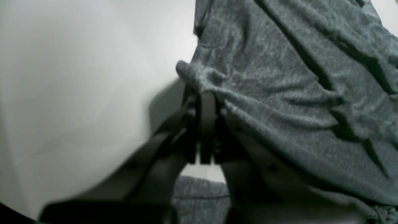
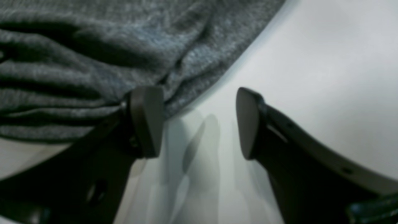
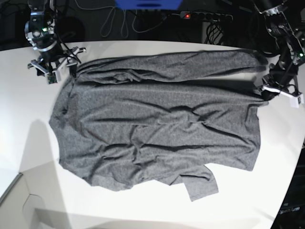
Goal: Layout the t-shirt on the table in an organized manner, then fold the t-shirt properly
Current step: 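Pull the collar edge taut between both grippers and release, then reach the right gripper down the shirt side and smooth it outward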
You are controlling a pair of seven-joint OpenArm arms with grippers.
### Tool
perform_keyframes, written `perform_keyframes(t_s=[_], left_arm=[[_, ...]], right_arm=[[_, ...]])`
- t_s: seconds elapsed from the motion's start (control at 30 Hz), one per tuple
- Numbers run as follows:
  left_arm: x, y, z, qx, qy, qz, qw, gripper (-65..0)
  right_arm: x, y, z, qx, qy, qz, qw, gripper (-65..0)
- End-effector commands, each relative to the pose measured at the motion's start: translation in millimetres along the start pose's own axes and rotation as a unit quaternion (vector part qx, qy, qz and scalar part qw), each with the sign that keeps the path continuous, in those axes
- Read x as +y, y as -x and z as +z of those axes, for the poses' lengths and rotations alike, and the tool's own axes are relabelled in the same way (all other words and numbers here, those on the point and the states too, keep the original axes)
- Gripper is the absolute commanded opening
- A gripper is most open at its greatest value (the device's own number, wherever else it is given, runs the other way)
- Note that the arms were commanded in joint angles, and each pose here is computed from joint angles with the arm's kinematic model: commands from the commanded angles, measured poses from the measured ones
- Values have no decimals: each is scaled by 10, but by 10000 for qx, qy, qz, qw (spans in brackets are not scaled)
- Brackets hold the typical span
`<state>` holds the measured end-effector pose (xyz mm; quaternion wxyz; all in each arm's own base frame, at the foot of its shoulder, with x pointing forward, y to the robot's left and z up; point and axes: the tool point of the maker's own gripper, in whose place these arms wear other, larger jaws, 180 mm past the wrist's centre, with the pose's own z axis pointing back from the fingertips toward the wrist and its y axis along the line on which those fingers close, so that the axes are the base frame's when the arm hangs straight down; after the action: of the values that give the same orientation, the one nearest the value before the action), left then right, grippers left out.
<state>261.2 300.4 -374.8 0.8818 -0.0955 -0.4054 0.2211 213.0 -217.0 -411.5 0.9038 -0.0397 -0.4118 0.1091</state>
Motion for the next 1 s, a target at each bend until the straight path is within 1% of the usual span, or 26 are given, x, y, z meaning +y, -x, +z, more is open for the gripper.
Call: perform_keyframes(t_s=[0.0, 0.17, 0.23, 0.3, 0.33, 0.43, 0.5, 0.53, 0.63, 0.7, 0.8, 0.97], left_arm=[[-10, -31, 6, -82, 33, 35, 10000, -649], [186, 269, -24, 299, -134, 269, 9991, -649], [241, 327, -32, 384, -183, 317, 9986, -640], [289, 404, -11, 471, -239, 333, 9980, -600], [290, 405, -7, 472, -241, 328, 9981, -567], [295, 391, 9, 449, -251, 302, 9982, -438], [357, 343, 44, 357, -312, 380, 9982, -388], [399, 327, 66, 311, -359, 443, 9979, -378], [495, 232, 142, 120, -472, 537, 9974, -374], [493, 84, 228, -108, -509, 460, 9976, -373], [529, -9, 400, -284, -628, 290, 9972, -371], [550, 38, 514, -321, -717, 275, 9965, -370]], right_arm=[[-45, -154, 35, -259, 54, 39, 9996, -273], [-10, -351, 94, -513, 38, 92, 9986, -273], [19, -400, 98, -582, 30, 57, 9983, -273], [31, -419, 92, -605, 33, 28, 9982, -273], [37, -419, 91, -605, 25, 30, 9982, -273], [41, -420, 91, -608, 21, 15, 9981, -273], [42, -415, 89, -603, 17, 6, 9982, -273], [42, -415, 89, -603, 17, 6, 9982, -273], [43, -407, 86, -598, 13, -5, 9982, -273], [42, -411, 83, -606, 14, -7, 9982, -273], [40, -411, 79, -606, 16, -9, 9982, -273], [30, -490, -7, -692, 12, -34, 9976, -273]])
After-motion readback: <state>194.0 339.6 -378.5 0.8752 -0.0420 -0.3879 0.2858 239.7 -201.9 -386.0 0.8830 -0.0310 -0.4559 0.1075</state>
